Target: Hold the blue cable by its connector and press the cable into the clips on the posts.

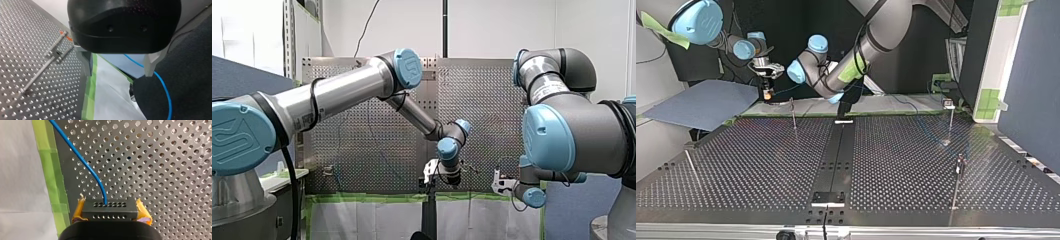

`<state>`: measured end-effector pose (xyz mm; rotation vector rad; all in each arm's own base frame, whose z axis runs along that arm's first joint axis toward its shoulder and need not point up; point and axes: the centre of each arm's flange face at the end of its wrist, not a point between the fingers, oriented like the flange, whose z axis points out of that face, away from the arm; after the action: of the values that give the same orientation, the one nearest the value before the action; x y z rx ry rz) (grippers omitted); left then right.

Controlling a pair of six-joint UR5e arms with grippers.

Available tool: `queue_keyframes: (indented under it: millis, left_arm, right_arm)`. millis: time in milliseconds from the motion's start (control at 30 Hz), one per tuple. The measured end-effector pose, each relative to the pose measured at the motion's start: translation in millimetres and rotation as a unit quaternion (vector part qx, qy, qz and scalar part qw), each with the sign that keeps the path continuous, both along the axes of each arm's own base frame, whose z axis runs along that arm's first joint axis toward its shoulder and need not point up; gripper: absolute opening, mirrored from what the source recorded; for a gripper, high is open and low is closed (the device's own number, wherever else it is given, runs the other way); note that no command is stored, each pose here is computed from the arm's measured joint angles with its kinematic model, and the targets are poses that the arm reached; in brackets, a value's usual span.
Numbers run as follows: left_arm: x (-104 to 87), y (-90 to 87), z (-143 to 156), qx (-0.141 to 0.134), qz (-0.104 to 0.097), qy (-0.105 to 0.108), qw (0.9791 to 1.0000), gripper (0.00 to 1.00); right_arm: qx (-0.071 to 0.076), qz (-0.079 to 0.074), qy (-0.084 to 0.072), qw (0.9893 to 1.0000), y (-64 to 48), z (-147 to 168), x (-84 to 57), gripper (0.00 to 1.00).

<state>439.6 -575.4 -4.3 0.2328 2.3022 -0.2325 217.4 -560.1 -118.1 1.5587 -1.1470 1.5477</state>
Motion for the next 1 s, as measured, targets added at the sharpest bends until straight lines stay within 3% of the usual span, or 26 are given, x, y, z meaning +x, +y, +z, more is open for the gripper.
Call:
queue_keyframes:
  millis: [433, 1000]
  left_arm:
    - [14.9, -11.2, 26, 0.002, 0.002, 0.007, 1.0000, 1.00]
    - [41.1, -12.0, 72, 0.015, 0.012, 0.008, 0.9998, 1.00]
  right_arm:
    - [-0.002, -0.001, -0.004, 1.0000, -0.6, 1, 1.2, 0.00]
    - [-0.002, 0.001, -0.005, 1.0000, 0.3, 1, 3.8, 0.00]
